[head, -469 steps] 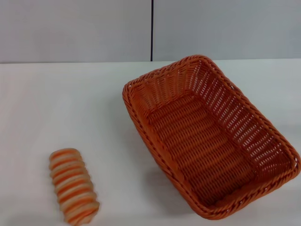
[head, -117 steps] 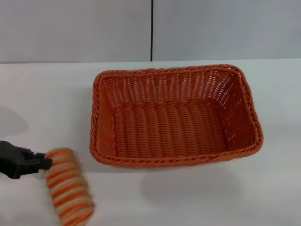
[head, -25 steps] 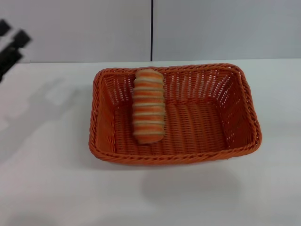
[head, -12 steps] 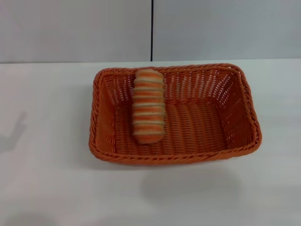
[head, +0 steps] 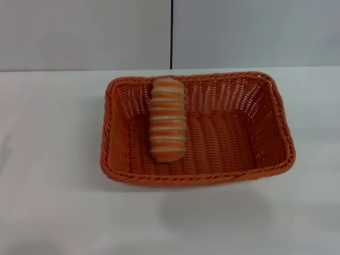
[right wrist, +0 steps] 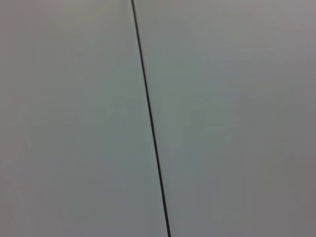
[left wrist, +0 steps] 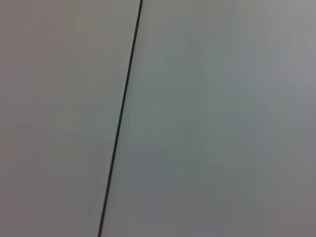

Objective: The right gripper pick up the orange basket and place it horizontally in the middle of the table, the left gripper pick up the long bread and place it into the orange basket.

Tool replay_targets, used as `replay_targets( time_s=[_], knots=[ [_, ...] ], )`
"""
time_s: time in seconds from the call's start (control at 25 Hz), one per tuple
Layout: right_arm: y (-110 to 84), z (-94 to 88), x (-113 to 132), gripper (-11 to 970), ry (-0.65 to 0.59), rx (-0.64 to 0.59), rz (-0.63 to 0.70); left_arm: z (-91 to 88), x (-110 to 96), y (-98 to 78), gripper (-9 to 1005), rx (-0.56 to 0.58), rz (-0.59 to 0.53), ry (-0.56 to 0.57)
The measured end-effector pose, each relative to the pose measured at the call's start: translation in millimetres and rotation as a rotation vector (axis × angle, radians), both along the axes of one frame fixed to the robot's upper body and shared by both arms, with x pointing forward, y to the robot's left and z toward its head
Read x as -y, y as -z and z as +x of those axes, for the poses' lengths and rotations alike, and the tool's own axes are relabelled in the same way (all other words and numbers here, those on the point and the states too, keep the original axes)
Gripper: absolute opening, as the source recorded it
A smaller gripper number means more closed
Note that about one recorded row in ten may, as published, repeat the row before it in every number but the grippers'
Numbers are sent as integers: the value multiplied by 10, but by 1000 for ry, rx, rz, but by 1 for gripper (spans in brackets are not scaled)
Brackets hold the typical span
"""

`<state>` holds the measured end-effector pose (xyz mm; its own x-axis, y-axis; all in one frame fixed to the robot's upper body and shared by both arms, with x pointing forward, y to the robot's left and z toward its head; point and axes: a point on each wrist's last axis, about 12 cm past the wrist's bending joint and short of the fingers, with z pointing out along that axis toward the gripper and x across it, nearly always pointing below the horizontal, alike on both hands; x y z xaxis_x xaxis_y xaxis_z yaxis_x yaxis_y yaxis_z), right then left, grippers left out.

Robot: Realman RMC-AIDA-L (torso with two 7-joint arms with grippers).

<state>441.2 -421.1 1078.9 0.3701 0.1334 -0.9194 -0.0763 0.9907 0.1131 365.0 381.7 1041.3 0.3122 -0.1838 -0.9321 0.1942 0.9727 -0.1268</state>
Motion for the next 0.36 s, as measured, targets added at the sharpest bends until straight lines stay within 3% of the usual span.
replay_targets(
  time_s=[0.36],
  knots=[
    [66, -25, -54, 801, 39, 26, 40, 70, -9, -45, 740, 39, 6, -15]
  ],
)
